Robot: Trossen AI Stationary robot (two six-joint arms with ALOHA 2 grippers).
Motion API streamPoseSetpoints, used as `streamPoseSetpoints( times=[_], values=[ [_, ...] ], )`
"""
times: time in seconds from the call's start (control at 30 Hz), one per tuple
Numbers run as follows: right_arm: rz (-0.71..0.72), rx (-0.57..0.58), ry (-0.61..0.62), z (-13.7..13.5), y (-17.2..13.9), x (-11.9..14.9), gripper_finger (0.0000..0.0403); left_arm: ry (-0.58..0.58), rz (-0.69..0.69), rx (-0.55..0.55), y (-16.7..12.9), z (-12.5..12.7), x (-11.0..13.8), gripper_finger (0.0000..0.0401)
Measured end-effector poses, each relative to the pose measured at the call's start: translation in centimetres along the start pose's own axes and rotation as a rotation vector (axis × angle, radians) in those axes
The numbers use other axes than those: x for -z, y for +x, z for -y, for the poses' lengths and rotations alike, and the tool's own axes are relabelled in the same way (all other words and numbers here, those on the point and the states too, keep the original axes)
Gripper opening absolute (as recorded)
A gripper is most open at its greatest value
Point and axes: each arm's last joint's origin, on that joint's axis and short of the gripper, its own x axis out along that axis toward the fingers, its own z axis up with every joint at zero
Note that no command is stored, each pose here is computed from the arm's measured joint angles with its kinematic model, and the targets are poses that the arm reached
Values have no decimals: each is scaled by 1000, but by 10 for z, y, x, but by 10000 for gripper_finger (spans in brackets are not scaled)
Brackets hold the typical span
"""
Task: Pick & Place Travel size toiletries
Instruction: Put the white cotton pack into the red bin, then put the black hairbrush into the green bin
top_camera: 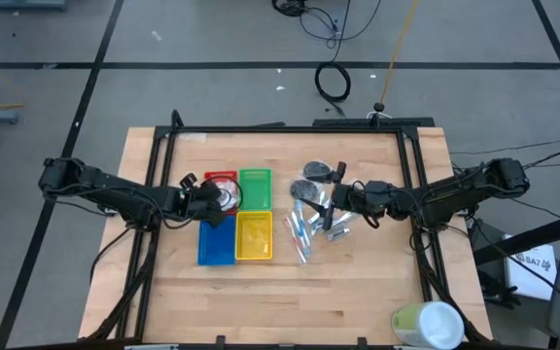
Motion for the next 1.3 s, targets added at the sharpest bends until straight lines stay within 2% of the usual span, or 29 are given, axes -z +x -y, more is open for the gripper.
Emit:
streamPoseSetpoints(
  times=[0.17,0.33,0.5,0.67,0.77,0.87,0.93,1.1,1.2,1.3],
  values=[
    [-2,-1,-1,0,0,0,268,-31,-4,6,-1,0,-1,106],
    [-9,3,-4,1,0,1,267,-40,14,29,-9,2,-14,165],
    [-29,13,6,4,1,3,267,15,33,51,-22,4,-32,229],
    [-36,18,10,6,2,4,267,63,39,106,-36,5,-48,274],
    [-41,17,8,5,2,5,267,40,82,173,-52,2,-61,291],
    [-54,14,3,5,2,6,267,137,178,288,-72,0,-69,303],
    [-65,12,-1,5,2,7,267,190,289,379,-89,-4,-72,308],
    [-101,40,17,8,-4,5,267,227,540,500,-132,-33,-68,316],
    [-204,112,54,13,-13,8,267,246,664,544,-150,-52,-58,316],
    [-368,153,137,21,-23,15,267,258,778,591,-155,-64,-46,312]
  ],
)
